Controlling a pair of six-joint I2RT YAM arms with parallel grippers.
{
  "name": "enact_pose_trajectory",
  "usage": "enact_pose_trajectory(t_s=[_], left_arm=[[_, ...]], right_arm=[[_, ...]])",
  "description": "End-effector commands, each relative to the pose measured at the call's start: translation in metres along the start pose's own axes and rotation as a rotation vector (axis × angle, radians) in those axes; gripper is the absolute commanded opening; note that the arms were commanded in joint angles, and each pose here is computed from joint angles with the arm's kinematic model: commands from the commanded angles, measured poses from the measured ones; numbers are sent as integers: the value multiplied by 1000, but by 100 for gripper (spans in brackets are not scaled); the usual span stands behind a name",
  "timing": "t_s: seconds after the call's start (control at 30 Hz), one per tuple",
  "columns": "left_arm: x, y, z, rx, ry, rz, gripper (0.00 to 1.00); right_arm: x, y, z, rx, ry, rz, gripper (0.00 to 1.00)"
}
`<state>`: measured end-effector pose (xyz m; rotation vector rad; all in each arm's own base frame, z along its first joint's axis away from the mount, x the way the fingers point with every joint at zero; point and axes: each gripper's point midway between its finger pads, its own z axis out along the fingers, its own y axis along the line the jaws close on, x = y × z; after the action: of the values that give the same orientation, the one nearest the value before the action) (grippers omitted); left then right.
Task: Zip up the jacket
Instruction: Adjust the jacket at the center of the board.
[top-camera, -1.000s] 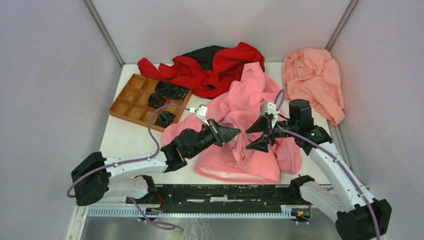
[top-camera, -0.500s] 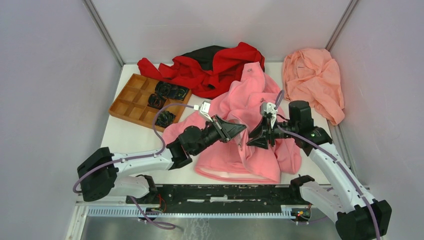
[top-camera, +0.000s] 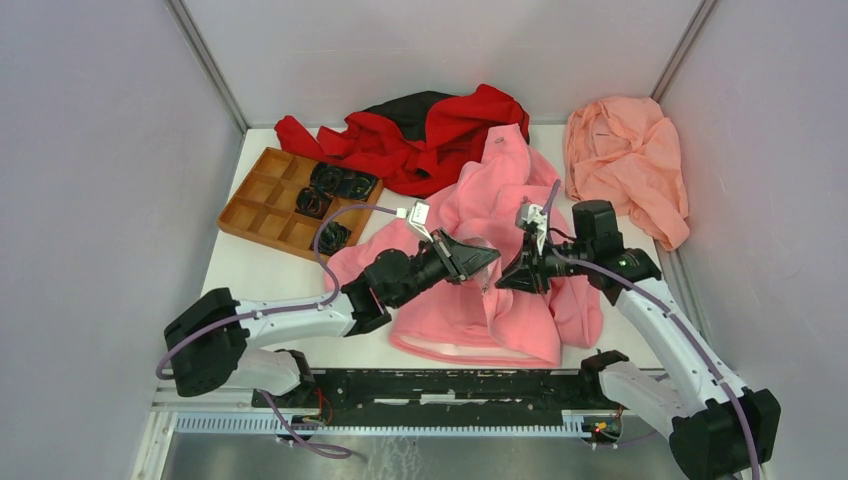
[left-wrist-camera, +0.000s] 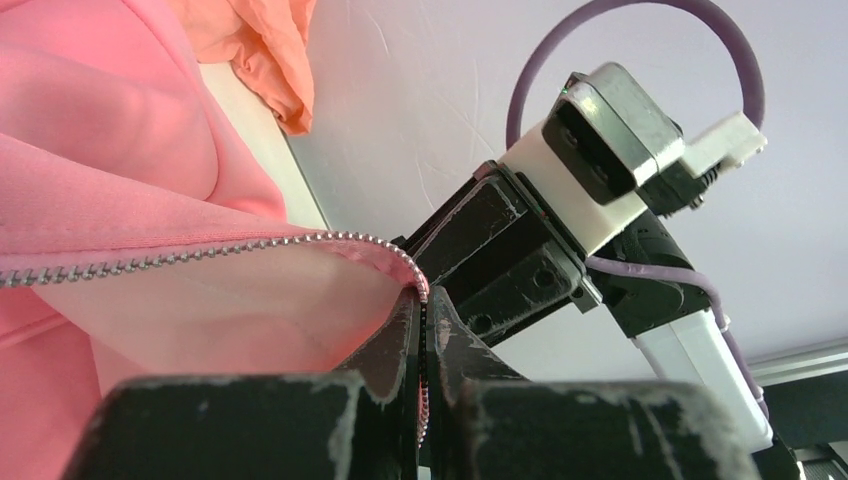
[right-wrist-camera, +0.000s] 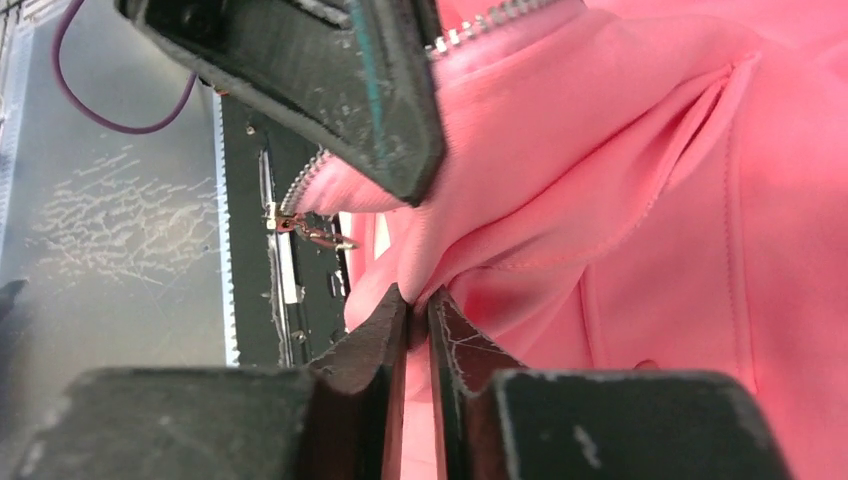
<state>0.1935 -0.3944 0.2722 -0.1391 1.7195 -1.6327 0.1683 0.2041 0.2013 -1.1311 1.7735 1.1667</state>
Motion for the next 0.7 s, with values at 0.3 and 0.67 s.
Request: enact_pose_trajectory(t_s=[0.3, 0.67], left_arm=[[-25, -15, 7, 28, -103, 113, 2], [4, 1, 71, 84, 8, 303, 2]], right_arm=[[-11, -48, -63, 316, 344, -409, 5], [34, -69, -109, 312, 689, -517, 7]])
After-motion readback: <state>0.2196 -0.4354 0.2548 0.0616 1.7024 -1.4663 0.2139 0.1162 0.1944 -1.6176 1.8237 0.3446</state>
